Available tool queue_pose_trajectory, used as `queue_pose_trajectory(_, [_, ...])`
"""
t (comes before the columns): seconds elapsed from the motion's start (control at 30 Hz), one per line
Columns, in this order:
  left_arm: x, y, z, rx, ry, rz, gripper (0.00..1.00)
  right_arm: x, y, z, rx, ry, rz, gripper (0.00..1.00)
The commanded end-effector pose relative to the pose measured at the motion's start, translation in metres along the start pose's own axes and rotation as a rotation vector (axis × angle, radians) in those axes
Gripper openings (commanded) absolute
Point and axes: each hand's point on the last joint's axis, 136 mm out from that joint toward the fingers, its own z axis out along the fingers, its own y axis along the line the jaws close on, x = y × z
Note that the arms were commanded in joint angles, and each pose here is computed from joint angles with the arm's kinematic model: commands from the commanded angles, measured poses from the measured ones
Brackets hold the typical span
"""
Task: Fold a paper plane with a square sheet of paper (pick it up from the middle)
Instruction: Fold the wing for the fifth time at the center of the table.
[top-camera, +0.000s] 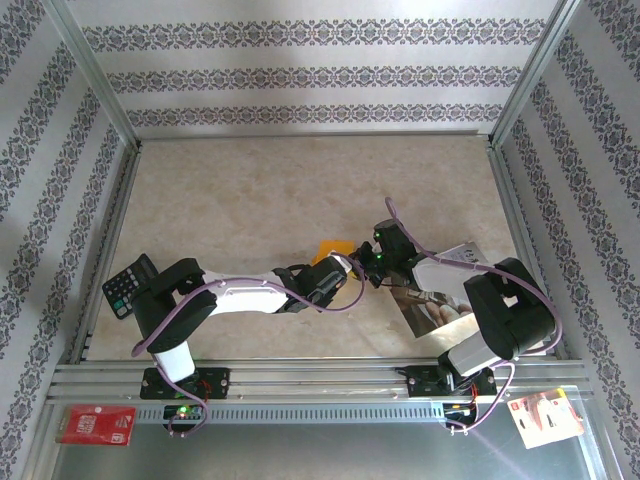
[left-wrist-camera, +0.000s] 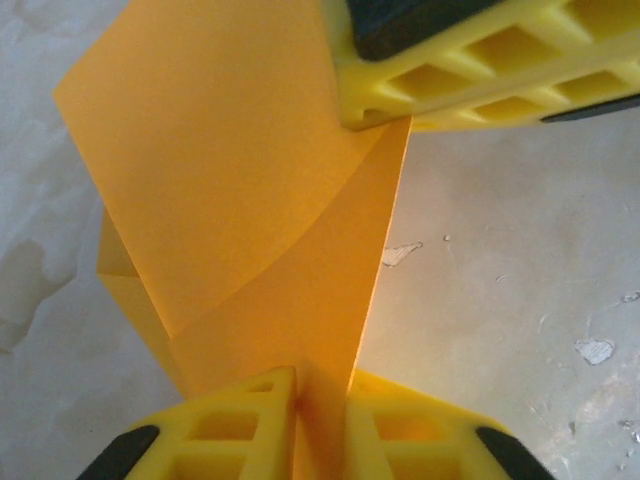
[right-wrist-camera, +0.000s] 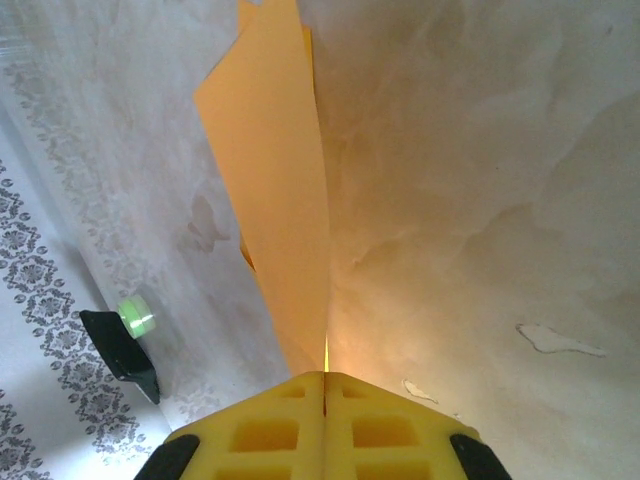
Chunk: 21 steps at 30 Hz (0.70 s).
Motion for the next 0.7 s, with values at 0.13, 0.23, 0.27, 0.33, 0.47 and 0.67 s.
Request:
queue_pose_trajectory(0.13, [-0.011, -0.006, 0.0, 0.005, -0.034, -0.008, 0.07, 0.001, 0.001, 0.002, -0.009, 0.019, -0.001, 0.0])
queue_pose_trajectory(0.23, [-0.01, -0.005, -0.001, 0.012, -0.04, -0.02, 0.04, 0.0, 0.003, 0.0, -0.014, 0.016, -0.004, 0.02])
queue_pose_trajectory(0.27, [-0.01, -0.005, -0.002, 0.016, -0.042, -0.026, 0.03, -0.001, 0.003, 0.0, -0.016, 0.014, -0.004, 0.03])
queue_pose_trajectory(0.33, [-0.01, -0.005, -0.003, 0.028, -0.051, -0.045, 0.01, -0.003, 0.005, -0.003, -0.024, 0.01, -0.01, 0.06])
queue_pose_trajectory(0.47, [-0.011, -0.004, -0.009, 0.057, -0.077, -0.098, 0.0, -0.005, 0.008, -0.009, -0.032, 0.0, -0.018, 0.15])
queue_pose_trajectory(0.67, [-0.014, -0.01, -0.018, 0.149, -0.123, -0.196, 0.0, -0.01, 0.009, -0.027, -0.03, -0.036, -0.07, 0.26])
